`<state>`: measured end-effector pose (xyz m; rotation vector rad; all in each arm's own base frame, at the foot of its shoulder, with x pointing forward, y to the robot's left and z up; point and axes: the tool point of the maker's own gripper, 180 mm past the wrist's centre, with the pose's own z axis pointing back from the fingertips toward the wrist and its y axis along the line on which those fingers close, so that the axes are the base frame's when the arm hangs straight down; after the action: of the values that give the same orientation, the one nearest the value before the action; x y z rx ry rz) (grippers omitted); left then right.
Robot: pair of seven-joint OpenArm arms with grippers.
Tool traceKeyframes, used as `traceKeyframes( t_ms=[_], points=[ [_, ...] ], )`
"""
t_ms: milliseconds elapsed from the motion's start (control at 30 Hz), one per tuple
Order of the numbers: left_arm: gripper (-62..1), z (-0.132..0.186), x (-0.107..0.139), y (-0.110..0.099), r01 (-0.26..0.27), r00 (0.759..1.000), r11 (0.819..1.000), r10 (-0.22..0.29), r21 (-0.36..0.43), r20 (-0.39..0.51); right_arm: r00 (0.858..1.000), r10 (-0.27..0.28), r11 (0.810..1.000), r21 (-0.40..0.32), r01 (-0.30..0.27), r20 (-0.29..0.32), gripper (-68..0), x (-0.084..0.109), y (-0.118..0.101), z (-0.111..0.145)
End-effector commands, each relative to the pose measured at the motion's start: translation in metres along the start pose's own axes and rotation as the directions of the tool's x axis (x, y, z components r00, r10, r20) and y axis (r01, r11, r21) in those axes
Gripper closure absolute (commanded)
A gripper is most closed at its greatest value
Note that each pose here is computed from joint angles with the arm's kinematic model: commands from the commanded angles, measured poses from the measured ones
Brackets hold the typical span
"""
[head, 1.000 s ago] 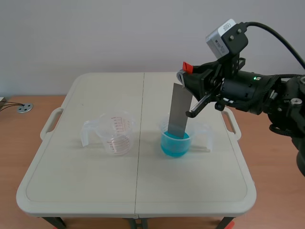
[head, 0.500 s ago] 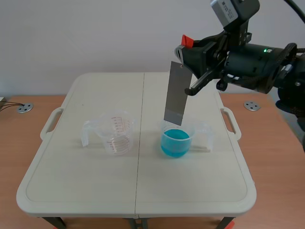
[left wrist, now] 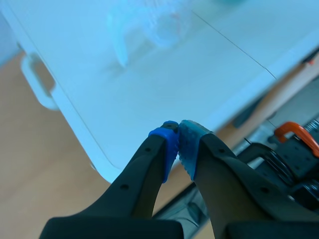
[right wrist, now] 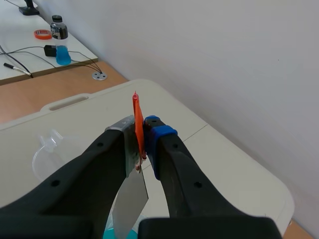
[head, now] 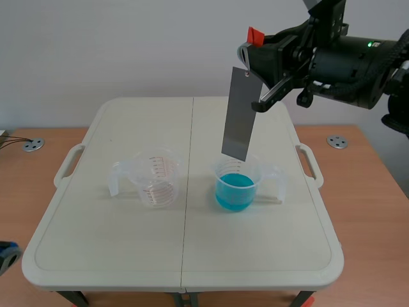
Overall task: Hold the metal plate by the orange handle, dip it into the blue solution, take it out and point at it, then put the plate back in the beaker on the left.
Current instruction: 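Raise the plate and point at it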
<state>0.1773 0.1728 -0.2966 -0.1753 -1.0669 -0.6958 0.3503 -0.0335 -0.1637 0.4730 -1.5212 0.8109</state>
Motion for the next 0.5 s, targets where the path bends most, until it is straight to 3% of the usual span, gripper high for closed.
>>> traceKeyframes(
  t_ms=[0, 200, 467],
  points=[
    [-1.6, -0.008, 0.017, 0.004, 0.01, 0.998, 1.0, -0.01, 0.005, 0.055, 0.998, 0.021, 1.0, 0.009, -0.022, 0.057, -1.5, 0.02, 0.0, 0.001],
    [-1.6, -0.038, 0.049, 0.023, 0.07, 0.992, 0.997, -0.073, 0.031, 0.107, 0.997, 0.024, 0.999, 0.02, -0.026, 0.078, -1.5, 0.034, 0.004, 0.002],
    [-1.6, -0.08, 0.091, 0.019, 0.145, 0.979, 0.989, -0.143, -0.008, 0.143, 0.996, 0.002, 0.999, 0.032, -0.005, 0.093, -1.5, 0.04, 0.007, 0.003]
  ],
)
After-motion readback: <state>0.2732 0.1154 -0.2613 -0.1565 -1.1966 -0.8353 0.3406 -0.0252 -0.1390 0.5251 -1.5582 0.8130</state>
